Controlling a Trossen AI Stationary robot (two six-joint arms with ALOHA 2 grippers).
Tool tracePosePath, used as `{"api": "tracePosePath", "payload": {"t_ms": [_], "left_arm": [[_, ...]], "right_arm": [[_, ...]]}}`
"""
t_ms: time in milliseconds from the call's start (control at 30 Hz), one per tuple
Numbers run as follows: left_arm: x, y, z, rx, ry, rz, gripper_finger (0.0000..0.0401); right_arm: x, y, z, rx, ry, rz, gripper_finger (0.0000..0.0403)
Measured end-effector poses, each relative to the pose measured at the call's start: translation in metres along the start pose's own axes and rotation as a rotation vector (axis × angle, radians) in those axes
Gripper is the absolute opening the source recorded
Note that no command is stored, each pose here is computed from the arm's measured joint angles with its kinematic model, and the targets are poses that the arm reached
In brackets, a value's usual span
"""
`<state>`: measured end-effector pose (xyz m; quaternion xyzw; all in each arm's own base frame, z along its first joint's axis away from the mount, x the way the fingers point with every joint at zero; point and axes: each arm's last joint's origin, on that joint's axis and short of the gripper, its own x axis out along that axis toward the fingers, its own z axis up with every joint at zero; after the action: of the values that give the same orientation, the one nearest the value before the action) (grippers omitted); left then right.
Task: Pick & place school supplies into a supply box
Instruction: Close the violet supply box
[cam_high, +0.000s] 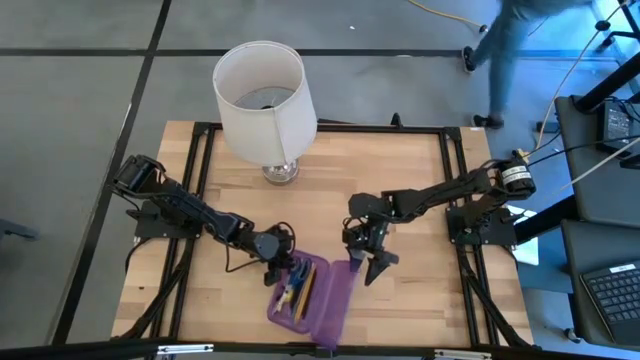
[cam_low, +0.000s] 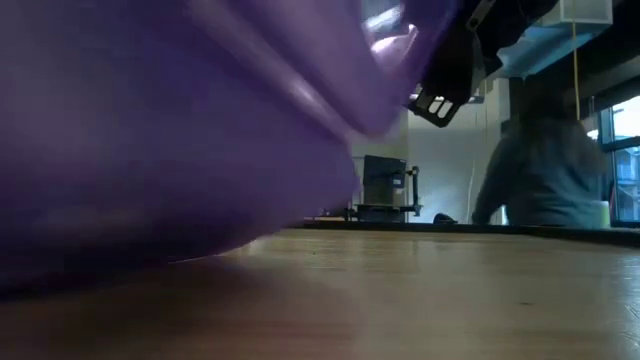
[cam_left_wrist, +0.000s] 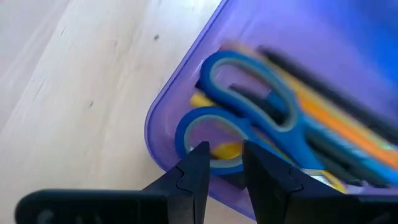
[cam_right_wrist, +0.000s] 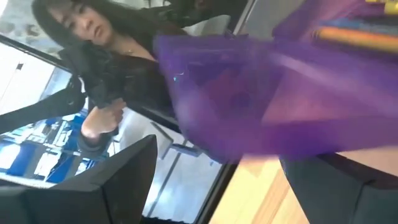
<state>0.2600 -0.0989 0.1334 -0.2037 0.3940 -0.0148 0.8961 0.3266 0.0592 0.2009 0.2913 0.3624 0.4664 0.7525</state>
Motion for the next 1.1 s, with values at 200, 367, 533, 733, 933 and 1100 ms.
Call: {"api": "tracePosePath", "payload": {"t_ms": [200,367,533,733,933,1100], "left_arm": [[-0.001,-0.008,0.01,0.04,-0.014,-0.03,0.0088],[-0.002,-0.011,0.014,0.049,0.005,-0.016,0.0088],[-0.003,-0.014,0.019,0.05,0.023,-0.01,0.0088],[-0.017,-0.021,0.026,0.038,0.095,0.007,0.0088],[-0.036,-0.025,0.021,-0.058,0.194,0.093,0.0088],[-0.038,-0.035,0.003,-0.192,0.267,0.111,0.0088]], "right_arm": [[0.002,0.004,0.007,-0.007,-0.054,-0.013,0.0334],[0.002,0.003,0.009,-0.008,-0.08,-0.043,0.0334],[0.002,0.001,0.01,-0.058,-0.123,-0.125,0.0334],[0.001,0.001,0.013,-0.102,-0.155,-0.16,0.0334],[0.001,0.0,0.015,-0.12,-0.197,-0.223,0.0334],[0.0,-0.001,0.016,-0.152,-0.209,-0.248,0.0334]]}}
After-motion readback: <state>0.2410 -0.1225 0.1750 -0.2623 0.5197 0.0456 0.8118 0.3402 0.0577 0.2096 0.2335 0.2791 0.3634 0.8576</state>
